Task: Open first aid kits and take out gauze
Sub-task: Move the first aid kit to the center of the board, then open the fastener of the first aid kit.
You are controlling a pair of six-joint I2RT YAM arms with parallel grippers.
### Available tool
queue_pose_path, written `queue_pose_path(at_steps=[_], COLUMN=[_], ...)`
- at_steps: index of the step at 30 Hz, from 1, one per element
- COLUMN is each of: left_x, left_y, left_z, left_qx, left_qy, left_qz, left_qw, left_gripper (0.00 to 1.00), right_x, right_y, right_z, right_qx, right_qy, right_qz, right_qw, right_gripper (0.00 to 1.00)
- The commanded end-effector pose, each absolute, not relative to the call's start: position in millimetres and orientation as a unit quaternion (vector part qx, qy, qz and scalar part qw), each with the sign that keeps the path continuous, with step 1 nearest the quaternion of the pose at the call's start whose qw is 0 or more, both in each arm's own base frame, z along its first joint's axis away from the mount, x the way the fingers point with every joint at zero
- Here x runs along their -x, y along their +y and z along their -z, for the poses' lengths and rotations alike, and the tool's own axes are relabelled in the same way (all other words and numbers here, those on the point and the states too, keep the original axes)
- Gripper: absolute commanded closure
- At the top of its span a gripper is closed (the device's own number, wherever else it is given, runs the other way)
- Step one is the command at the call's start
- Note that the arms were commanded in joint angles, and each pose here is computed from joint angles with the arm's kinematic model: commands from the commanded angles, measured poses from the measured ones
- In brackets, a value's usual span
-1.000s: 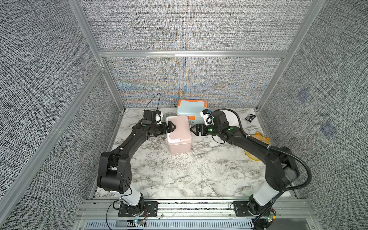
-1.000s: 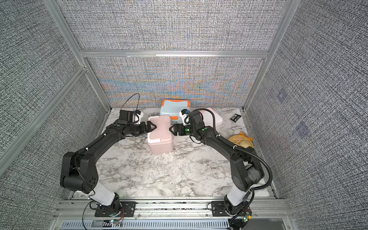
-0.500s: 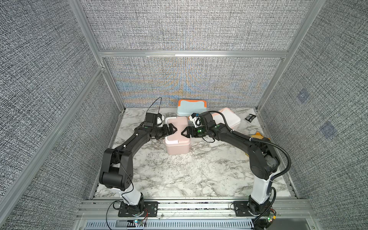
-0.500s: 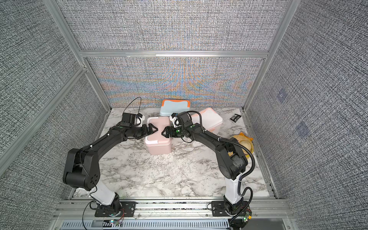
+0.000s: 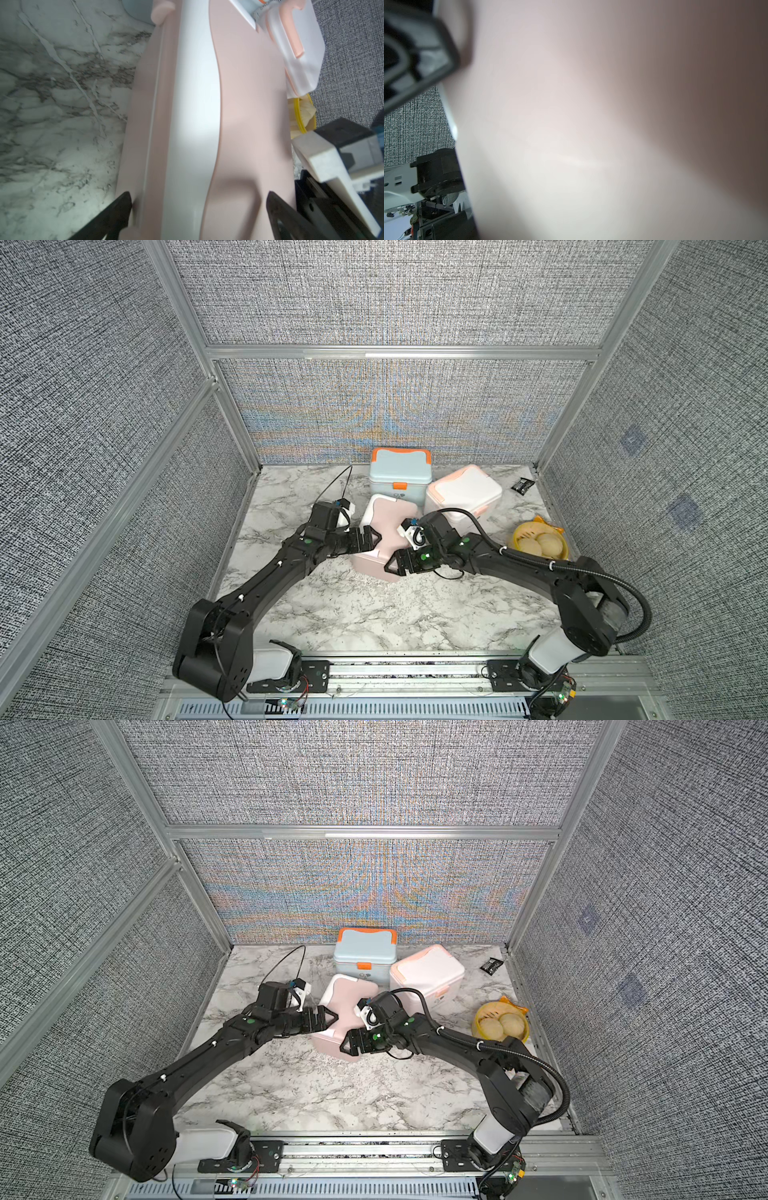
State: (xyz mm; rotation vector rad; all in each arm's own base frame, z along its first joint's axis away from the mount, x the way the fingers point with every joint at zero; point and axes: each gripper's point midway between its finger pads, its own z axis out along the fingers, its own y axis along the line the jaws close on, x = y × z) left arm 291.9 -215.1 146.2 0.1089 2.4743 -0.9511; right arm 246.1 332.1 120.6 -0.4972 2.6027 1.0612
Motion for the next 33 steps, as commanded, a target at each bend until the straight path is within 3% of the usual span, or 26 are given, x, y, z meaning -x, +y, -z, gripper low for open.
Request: queue_pose_path(at_steps=[1,8,17,21,33], left_x=[-265,-251,-275,-293,-317], left_y=[-228,-211,-211,-218,-237], left_z=[-153,-172,-207,-200,-163], left_qx=[-0.044,-0.046,-0.061,-0.065,-0.072], left_qy=[0.894,0.895,0.875,0.888,0.916], left_qz=[0.394,0.371,0.361,0.342,0.322], left_qw=[0.21,0.244,0.316,0.3,0.228], left_gripper=[0.0,0.0,0.0,0.0,0.0], right_x=[-249,-239,-278,-299,-335], right_y=[328,290,249,247,286], right_z=[-131,-144,-166,-172,-163], right_qx=[0.163,0.134,0.045,0.024,0.002], right_qy=[0.893,0.898,0.884,0.872,0.833], right_qz=[-0.378,-0.353,-0.341,-0.388,-0.501], right_qw=[0.182,0.227,0.317,0.298,0.233], right_gripper=[0.06,0.01,0.01,0.02,0.21])
